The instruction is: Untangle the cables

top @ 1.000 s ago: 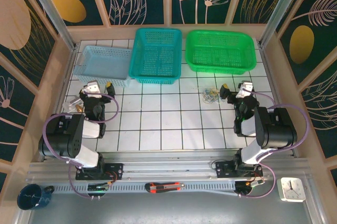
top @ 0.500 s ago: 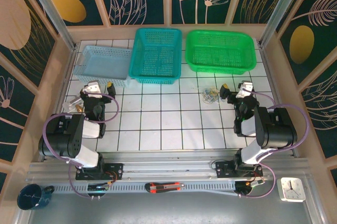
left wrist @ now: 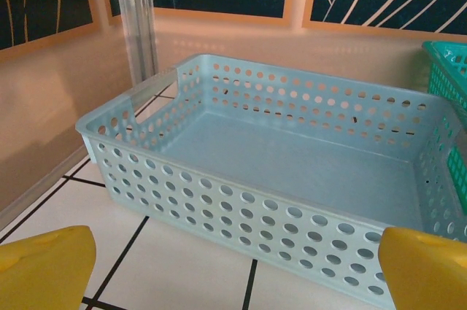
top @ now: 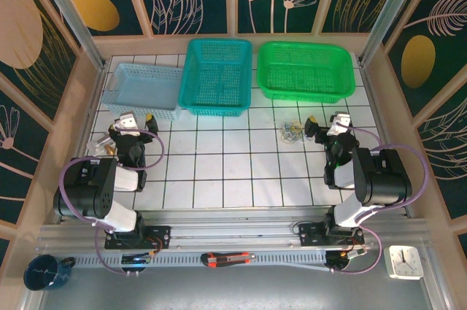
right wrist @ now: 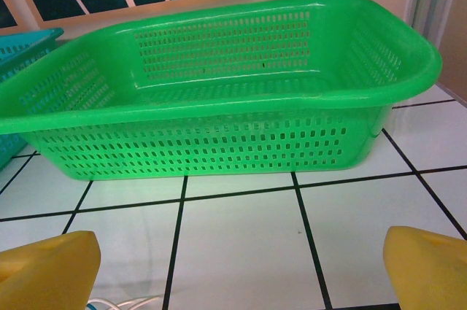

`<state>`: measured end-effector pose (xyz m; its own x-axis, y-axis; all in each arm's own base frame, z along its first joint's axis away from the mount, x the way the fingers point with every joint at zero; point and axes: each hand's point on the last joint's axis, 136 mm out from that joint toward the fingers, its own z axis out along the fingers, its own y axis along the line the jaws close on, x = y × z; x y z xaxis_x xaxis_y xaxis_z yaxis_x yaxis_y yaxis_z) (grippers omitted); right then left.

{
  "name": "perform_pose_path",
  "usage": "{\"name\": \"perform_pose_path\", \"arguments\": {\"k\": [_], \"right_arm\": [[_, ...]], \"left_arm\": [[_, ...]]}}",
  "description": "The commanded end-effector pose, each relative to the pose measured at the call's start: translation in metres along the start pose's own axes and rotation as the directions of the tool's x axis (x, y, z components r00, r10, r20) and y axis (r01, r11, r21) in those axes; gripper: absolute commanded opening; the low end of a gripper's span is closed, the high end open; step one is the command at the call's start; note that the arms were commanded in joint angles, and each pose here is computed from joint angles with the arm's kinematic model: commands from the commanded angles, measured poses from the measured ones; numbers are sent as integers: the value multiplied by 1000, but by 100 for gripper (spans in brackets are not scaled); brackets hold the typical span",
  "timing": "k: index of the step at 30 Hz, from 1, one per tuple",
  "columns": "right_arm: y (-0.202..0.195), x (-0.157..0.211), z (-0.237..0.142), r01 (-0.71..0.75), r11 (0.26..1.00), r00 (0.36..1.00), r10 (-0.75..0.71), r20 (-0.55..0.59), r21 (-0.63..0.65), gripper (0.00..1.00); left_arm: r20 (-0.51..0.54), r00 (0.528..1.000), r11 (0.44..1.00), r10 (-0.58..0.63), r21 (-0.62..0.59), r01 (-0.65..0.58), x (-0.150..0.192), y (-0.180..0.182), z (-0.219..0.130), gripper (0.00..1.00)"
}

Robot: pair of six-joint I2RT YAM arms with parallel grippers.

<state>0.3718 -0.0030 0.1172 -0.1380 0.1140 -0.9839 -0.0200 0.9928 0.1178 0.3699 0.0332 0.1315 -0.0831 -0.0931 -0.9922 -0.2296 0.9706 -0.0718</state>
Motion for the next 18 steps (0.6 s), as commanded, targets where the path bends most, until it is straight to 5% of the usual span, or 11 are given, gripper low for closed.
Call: {"name": "perform_pose_path", "arguments": {"k": [1, 18], "right_arm": [[0, -10, 3, -1, 1000, 1000, 2, 28, -11, 99], [-12, -71, -22, -102, 990, 987, 89, 134, 96, 99]], "left_arm": [[33, 999, 1000, -22, -17, 23, -7, 4, 1, 99], [36, 998, 999, -41, -23, 42, -47, 2, -3, 99]]}}
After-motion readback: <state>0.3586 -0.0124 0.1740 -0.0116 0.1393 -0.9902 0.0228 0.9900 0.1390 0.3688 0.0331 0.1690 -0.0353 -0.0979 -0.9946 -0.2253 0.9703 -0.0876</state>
